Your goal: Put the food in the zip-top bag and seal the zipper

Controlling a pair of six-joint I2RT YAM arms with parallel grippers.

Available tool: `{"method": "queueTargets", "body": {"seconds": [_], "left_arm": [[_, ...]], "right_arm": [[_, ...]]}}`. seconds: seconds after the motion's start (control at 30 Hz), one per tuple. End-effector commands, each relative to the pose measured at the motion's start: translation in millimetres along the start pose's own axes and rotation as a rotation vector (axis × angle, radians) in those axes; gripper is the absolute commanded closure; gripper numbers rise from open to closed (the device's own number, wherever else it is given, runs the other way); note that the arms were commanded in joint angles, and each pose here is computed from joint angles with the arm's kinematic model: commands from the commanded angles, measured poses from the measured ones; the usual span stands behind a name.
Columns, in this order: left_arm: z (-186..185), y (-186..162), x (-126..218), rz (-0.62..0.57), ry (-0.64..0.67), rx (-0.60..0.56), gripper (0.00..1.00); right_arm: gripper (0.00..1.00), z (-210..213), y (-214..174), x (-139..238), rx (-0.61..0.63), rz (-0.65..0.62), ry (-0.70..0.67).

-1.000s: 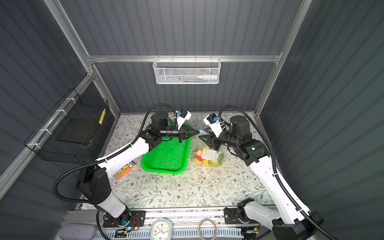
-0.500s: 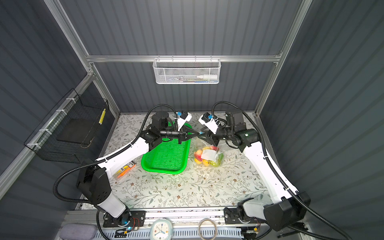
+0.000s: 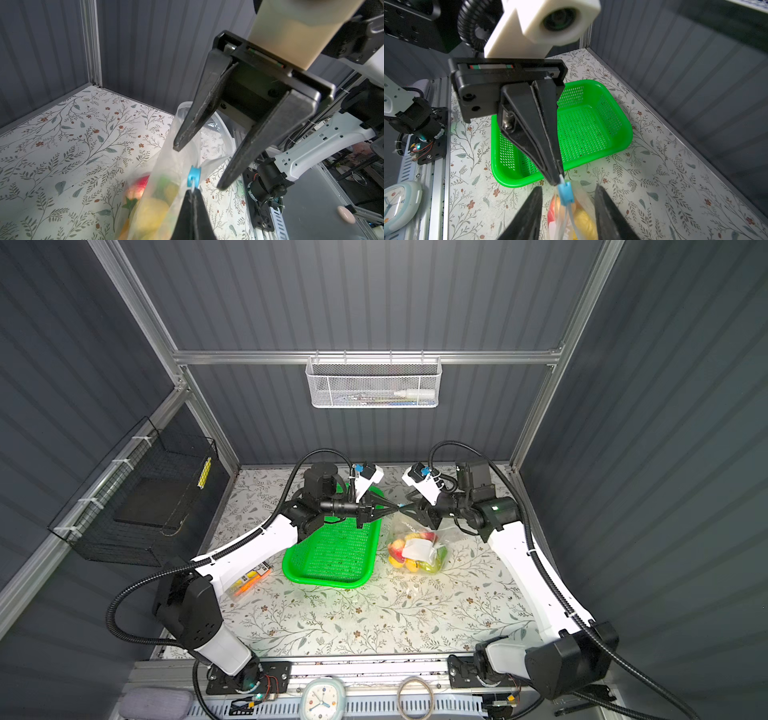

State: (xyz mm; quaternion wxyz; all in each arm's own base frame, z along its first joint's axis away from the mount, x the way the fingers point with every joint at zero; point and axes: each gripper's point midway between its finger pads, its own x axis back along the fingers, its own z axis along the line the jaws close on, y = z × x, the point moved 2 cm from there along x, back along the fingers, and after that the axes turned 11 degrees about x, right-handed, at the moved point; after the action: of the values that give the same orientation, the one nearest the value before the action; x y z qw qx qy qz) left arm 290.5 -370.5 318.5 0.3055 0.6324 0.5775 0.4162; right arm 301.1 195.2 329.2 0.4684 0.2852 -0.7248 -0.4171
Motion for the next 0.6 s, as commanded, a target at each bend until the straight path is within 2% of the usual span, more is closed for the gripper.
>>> {"method": "queueTargets", "body": {"seconds": [0.0, 0.13, 0.37, 0.57], "left_arm": [[-17, 11, 6, -0.014, -0.031, -0.042, 1.0], [-18, 12, 6, -0.015, -0.033, -0.043, 1.0], [-16, 13, 7, -0.022, -0.012, -0.041, 1.0], [-6, 17, 5, -0.026, 0.042, -0.03, 1.0]], "right_arm": [[0.56, 1, -4, -6, -0.016, -0.008, 0.029], [0.61, 1, -8, -10, -0.029, -0.002, 0.039], [0.85, 2, -12, -10, -0.046, 0.001, 0.046], [0.95, 2, -12, -6, -0.068, 0.001, 0.048]]}}
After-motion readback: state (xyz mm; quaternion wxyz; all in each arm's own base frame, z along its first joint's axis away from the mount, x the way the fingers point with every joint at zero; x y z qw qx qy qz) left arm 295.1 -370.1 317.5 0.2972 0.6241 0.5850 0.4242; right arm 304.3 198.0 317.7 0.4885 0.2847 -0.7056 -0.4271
